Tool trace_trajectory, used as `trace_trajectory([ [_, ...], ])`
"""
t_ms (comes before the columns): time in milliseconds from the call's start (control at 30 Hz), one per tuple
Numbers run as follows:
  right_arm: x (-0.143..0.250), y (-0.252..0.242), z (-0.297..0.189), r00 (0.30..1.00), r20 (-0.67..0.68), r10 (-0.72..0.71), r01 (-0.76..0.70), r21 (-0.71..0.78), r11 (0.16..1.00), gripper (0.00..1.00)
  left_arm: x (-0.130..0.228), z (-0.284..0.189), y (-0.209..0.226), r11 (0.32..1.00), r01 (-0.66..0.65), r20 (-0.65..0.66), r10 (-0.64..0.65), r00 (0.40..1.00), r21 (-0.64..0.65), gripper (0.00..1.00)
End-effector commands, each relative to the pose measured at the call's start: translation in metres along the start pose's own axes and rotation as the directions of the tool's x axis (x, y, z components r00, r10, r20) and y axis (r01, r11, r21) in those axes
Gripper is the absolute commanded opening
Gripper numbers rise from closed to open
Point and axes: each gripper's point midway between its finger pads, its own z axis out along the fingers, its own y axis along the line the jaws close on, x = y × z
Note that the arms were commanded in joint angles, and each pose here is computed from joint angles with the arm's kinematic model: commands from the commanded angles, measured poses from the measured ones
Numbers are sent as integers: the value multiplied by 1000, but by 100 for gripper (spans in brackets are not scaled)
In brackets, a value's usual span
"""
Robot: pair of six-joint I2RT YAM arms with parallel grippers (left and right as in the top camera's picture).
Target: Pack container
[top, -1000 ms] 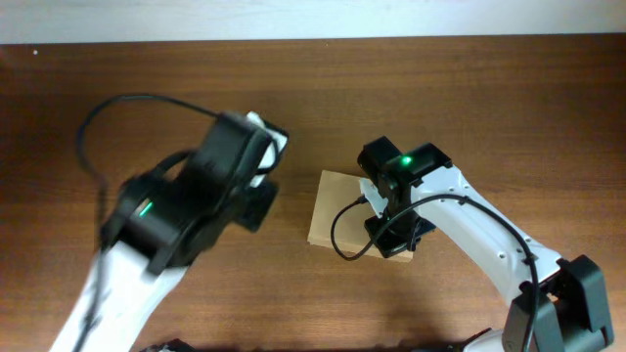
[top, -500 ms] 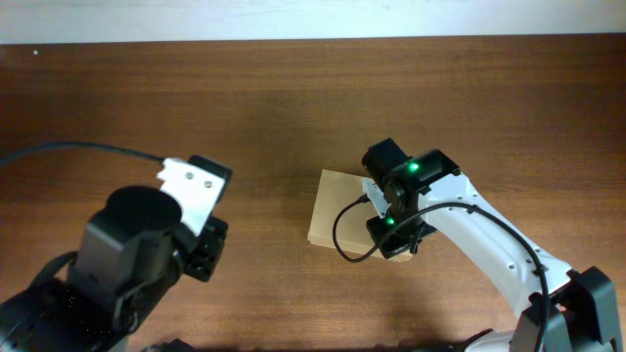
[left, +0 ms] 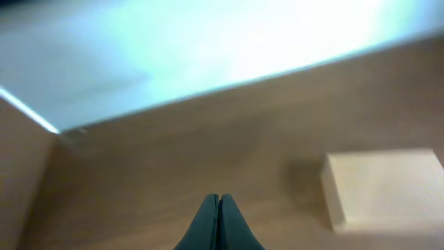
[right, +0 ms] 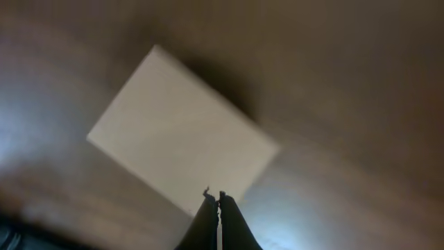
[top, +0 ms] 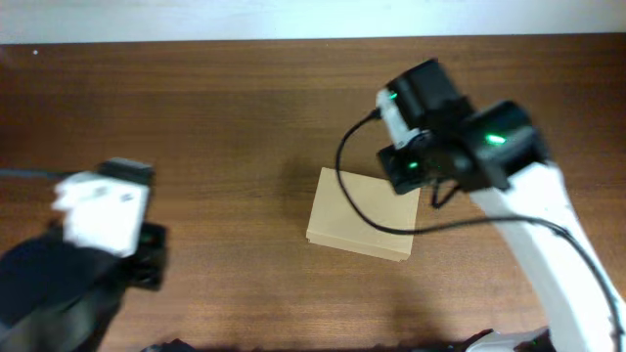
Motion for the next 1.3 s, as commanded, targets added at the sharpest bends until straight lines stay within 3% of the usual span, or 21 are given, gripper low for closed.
trace_trajectory([
  [0, -14, -36, -47, 989, 148, 25, -50, 169, 984, 4, -16, -36, 42, 986, 80, 117, -63, 991, -147, 2],
  [200, -9, -78, -124, 912, 388, 133, -258, 292, 921, 4, -24, -87, 87, 944, 210, 258, -144, 955, -254, 2],
  [400, 39, -107, -200, 763, 601, 238, -467, 259, 846, 4, 10, -122, 131, 843, 355, 301, -244, 922, -405, 2],
  [533, 89, -122, -224, 702, 643, 306, -567, 245, 786, 4, 42, -136, 151, 765, 404, 292, -290, 911, -501, 2],
  [767, 151, -134, -216, 649, 655, 388, -667, 244, 704, 5, 76, -132, 151, 731, 415, 274, -313, 909, -541, 2],
  [1000, 187, -137, -166, 716, 576, 394, -657, 367, 658, 8, 125, -116, 151, 658, 441, 275, -346, 897, -610, 3],
  [1267, 210, -131, -102, 831, 405, 382, -552, 512, 658, 8, 185, -104, 151, 596, 509, 327, -393, 860, -622, 8],
])
